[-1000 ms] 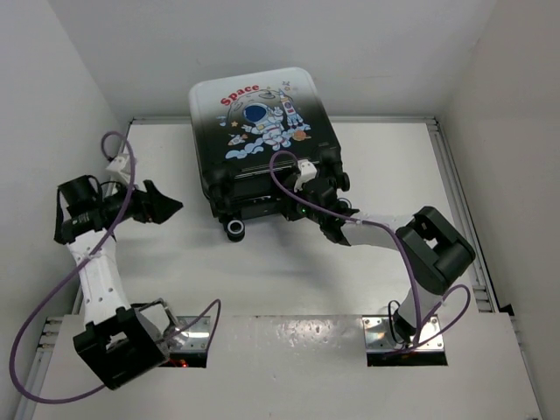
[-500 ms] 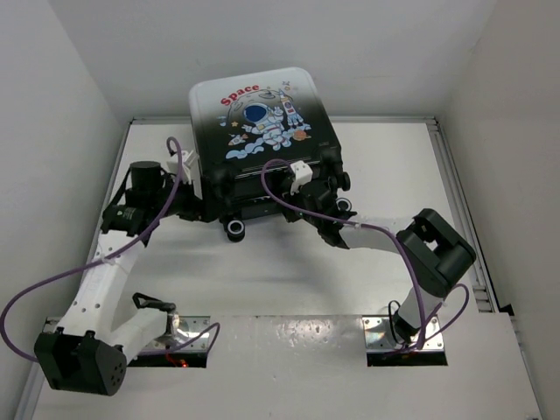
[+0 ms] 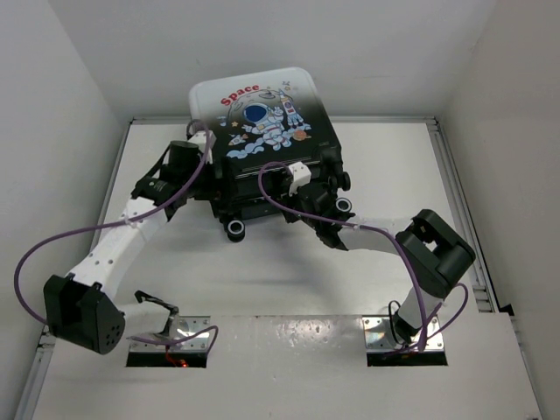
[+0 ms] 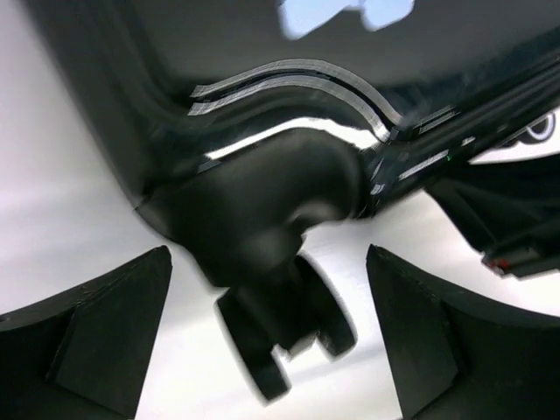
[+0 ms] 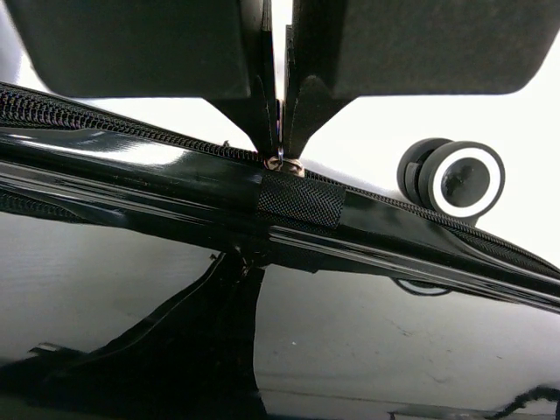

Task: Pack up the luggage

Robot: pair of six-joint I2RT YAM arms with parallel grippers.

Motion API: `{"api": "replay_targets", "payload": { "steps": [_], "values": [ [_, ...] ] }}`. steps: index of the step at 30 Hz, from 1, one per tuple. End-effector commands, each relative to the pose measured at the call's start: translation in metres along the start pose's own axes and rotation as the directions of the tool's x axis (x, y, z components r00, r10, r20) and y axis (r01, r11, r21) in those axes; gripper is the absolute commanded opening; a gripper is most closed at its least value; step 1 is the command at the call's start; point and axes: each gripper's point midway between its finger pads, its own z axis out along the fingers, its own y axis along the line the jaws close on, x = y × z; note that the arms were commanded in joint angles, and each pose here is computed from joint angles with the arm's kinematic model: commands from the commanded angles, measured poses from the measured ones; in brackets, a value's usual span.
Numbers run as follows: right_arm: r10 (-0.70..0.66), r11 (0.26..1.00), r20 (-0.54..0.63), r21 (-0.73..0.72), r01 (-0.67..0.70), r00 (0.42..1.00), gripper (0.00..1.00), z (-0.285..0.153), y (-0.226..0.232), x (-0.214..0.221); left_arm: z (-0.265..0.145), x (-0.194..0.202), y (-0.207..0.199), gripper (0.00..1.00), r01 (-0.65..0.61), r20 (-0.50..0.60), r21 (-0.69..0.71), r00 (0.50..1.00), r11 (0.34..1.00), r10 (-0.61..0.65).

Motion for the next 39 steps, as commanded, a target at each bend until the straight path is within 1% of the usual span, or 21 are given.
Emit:
{"api": "replay_targets", "payload": {
  "steps": [1,4,6,11,14,15,17,18,20,21,22,25,27,30,31,33,34,35,36,37,39],
  "values": [
    [-0.011,0.999,0.106,0.047,0.006,0.994,0.0,-0.005,-0.006,-0.038,0.003,-0.018,-0.004,0.99,-0.032,0.037,-0.055,0.999,0.998,0.034],
    [-0.019,0.998,0.099,0.055,0.013,0.995,0.0,-0.005,-0.01,-0.035,0.009,-0.011,0.0,1.0,-0.039,0.0,-0.086,0.999,0.996,0.039],
    [-0.025,0.997,0.1,0.076,0.017,0.995,0.0,-0.006,-0.013,-0.033,0.014,0.001,0.004,1.0,-0.041,-0.04,-0.098,0.998,0.994,0.038],
    [-0.019,0.994,0.097,0.113,0.008,0.995,0.0,-0.01,-0.021,-0.027,0.021,0.031,0.011,1.0,0.005,-0.11,-0.099,0.994,0.995,-0.016],
    [-0.01,0.991,0.093,0.133,-0.002,0.996,0.0,-0.012,-0.025,-0.023,0.023,0.039,0.015,0.83,0.026,-0.124,-0.118,0.991,0.993,-0.04],
    [0.0,0.991,0.091,0.136,-0.012,0.996,0.0,-0.012,-0.026,-0.023,0.024,0.043,0.017,0.65,0.035,-0.128,-0.13,0.99,0.991,-0.051],
    [0.014,0.989,0.083,0.148,-0.026,0.996,0.0,-0.012,-0.027,-0.02,0.027,0.046,0.026,0.47,0.067,-0.133,-0.164,0.987,0.984,-0.09],
    [0.011,0.986,0.087,0.164,-0.025,0.996,0.0,-0.014,-0.031,-0.021,0.027,0.048,0.034,0.32,0.09,-0.138,-0.172,0.984,0.981,-0.115],
    [0.002,0.984,0.084,0.175,-0.017,0.996,0.0,-0.017,-0.034,-0.018,0.026,0.045,0.042,0.19,0.123,-0.129,-0.184,0.98,0.975,-0.148],
    [-0.006,0.98,0.089,0.198,-0.012,0.996,0.0,-0.022,-0.041,-0.019,0.026,0.046,0.052,0.1,0.154,-0.126,-0.202,0.975,0.967,-0.182],
    [-0.002,0.979,0.09,0.203,-0.017,0.996,0.0,-0.024,-0.044,-0.018,0.026,0.044,0.057,0.07,0.165,-0.12,-0.214,0.974,0.963,-0.193],
    [0.012,0.969,0.071,0.247,-0.029,0.997,0.0,-0.035,-0.061,-0.006,0.023,0.037,0.069,0.01,0.219,-0.097,-0.219,0.965,0.951,-0.245],
    [0.006,0.963,0.07,0.269,-0.025,0.998,0.0,-0.043,-0.073,-0.003,0.022,0.026,0.075,0.0,0.23,-0.078,-0.22,0.965,0.948,-0.252],
    [0.001,0.952,0.092,0.303,-0.029,0.996,0.0,-0.052,-0.087,-0.009,0.02,0.028,0.082,0.0,0.227,-0.08,-0.24,0.964,0.944,-0.252],
    [-0.005,0.949,0.073,0.315,-0.018,0.997,0.0,-0.056,-0.093,0.0,0.018,0.022,0.089,0.0,0.231,-0.059,-0.264,0.965,0.936,-0.255],
    [-0.002,0.937,0.086,0.349,-0.029,0.996,0.0,-0.064,-0.107,-0.002,0.018,0.026,0.097,0.0,0.207,-0.068,-0.3,0.969,0.931,-0.237],
    [-0.008,0.934,0.072,0.357,-0.018,0.997,0.0,-0.068,-0.111,0.004,0.016,0.019,0.104,0.0,0.194,-0.045,-0.335,0.974,0.922,-0.221],
    [-0.004,0.924,0.075,0.381,-0.025,0.997,0.0,-0.074,-0.12,0.005,0.012,0.016,0.108,0.0,0.19,-0.033,-0.364,0.976,0.912,-0.217],
    [-0.002,0.921,0.082,0.389,-0.031,0.997,0.0,-0.078,-0.124,0.003,0.012,0.021,0.116,0.0,0.171,-0.049,-0.4,0.977,0.901,-0.208],
    [-0.01,0.919,0.073,0.393,-0.02,0.997,0.0,-0.081,-0.127,0.007,0.009,0.011,0.125,0.0,0.167,-0.018,-0.449,0.981,0.878,-0.196],
    [-0.019,0.908,0.081,0.419,-0.016,0.997,0.0,-0.091,-0.139,0.006,0.007,0.01,0.133,0.0,0.14,-0.022,-0.491,0.985,0.86,-0.173]
  ]
}}
